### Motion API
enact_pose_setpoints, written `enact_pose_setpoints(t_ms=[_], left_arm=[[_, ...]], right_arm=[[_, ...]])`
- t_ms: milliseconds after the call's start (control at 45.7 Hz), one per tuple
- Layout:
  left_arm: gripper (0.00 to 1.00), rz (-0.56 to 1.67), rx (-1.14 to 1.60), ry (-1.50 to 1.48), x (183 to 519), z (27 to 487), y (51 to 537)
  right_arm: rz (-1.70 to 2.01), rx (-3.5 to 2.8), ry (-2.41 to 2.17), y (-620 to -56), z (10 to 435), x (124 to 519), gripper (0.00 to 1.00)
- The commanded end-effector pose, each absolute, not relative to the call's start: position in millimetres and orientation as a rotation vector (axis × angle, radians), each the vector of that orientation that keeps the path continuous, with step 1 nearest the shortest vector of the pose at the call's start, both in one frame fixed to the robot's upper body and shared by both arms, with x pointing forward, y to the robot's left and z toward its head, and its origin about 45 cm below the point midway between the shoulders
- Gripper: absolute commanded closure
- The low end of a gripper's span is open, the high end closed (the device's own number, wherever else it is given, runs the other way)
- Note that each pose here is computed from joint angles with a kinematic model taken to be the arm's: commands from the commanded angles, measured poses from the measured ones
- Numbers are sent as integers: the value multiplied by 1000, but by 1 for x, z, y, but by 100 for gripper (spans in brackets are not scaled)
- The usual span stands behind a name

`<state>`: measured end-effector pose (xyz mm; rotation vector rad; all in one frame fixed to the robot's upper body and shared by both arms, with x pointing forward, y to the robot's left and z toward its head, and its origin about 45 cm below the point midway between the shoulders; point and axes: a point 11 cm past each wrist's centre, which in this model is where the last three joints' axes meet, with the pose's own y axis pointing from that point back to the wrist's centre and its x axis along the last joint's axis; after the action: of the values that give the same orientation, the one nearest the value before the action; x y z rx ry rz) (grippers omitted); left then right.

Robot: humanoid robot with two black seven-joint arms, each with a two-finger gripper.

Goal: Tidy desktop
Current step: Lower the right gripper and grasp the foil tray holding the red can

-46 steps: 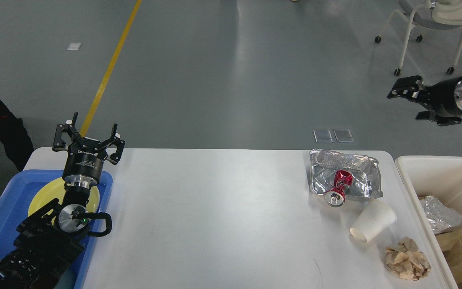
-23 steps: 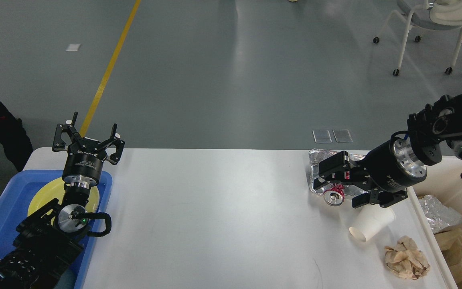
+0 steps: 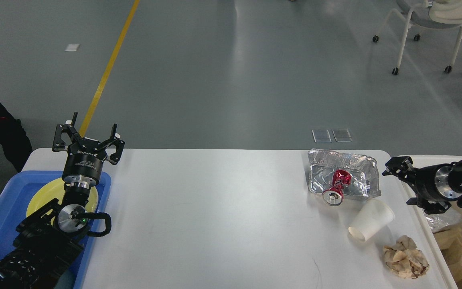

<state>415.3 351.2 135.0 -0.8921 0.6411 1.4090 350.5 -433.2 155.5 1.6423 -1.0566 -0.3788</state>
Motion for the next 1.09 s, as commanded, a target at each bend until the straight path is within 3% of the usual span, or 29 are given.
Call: enact_pose_setpoints(t_ms=[0, 591, 1073], left_arm=[[3, 1408, -891, 641, 415, 135, 351], [3, 1406, -892, 642, 416, 135, 350], [3, 1407, -890, 642, 415, 135, 350]], right_arm=[[-560, 1668, -1239, -426, 132, 348, 0], [-888, 1548, -1640, -357, 77, 372, 1], [-881, 1487, -1745, -363, 64, 379, 3]])
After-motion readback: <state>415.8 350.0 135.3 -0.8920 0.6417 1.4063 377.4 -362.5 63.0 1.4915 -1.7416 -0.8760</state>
